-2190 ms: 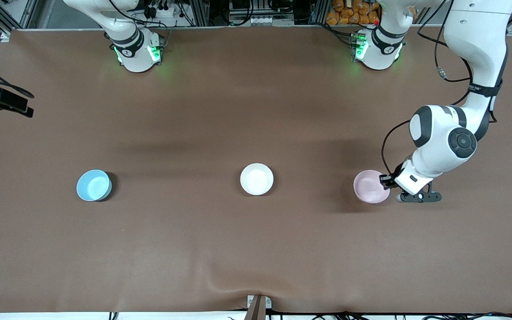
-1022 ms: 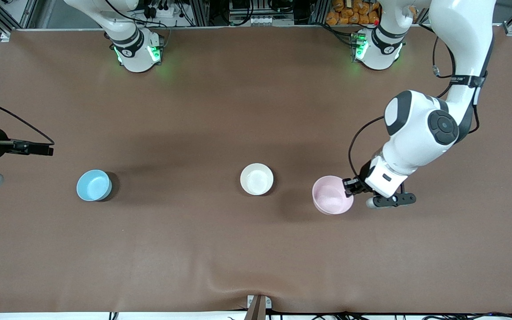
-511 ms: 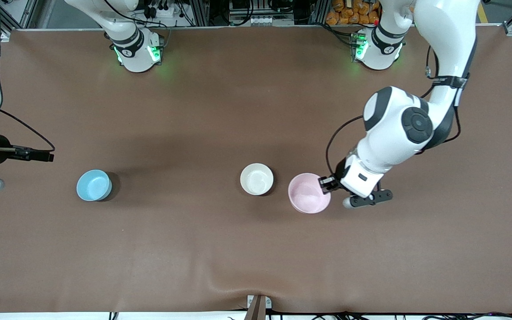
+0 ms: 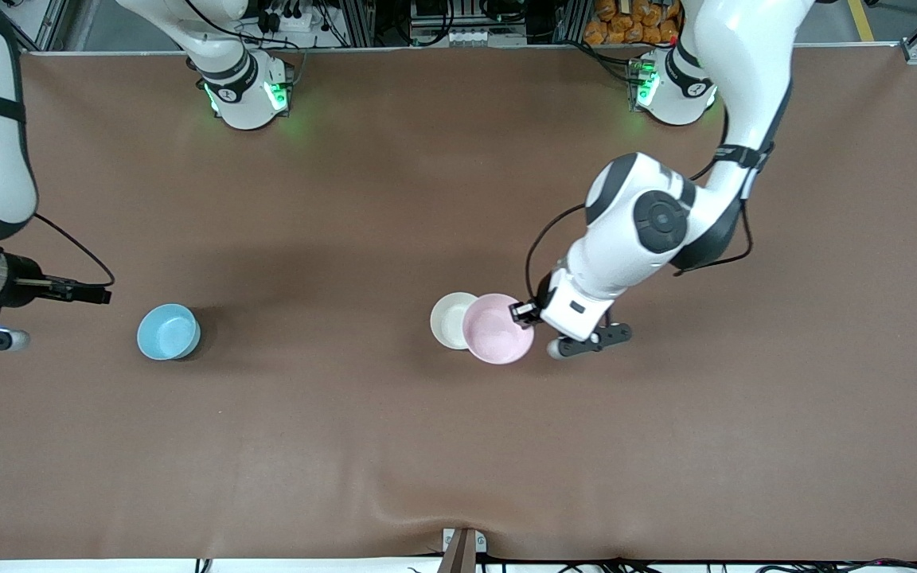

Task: Stack pink and blue bowls on white bowl
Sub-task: 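Carry the pink bowl onto the white bowl while the right gripper approaches, then lower the pink bowl into the white bowl while the right gripper grasps blue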

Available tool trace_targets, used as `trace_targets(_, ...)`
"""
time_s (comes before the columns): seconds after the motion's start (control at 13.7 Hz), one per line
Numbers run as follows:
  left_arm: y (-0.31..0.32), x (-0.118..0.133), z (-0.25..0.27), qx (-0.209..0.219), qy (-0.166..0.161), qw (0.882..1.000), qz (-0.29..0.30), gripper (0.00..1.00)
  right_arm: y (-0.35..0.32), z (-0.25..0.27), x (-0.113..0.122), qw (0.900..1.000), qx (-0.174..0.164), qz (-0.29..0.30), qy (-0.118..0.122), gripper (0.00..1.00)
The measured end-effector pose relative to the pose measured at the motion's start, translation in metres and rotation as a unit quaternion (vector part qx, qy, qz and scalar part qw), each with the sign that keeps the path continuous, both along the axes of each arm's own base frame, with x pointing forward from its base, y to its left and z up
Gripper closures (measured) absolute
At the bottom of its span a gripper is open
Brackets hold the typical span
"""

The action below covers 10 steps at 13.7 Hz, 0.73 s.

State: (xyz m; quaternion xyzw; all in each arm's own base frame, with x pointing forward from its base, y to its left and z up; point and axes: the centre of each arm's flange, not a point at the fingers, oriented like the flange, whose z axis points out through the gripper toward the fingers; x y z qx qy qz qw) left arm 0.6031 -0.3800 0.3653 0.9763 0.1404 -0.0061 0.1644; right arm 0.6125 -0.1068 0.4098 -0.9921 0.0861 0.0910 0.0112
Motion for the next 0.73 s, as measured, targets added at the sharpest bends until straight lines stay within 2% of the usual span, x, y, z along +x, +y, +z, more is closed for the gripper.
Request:
trace_targets(0.44,-0.046,-0.030,-0.060,0.017,0.040,0.998,-0.034,0.97,-0.026,-0.067,0.002,1.000,0.002,-0.020,0.016,0.00)
trace_targets(0.73,-0.061,-0.043,-0.094,0.025,0.058,0.997,-0.047,0.97,-0.028,-0.090,0.009,1.000,0.000,-0.020,0.009,0.00)
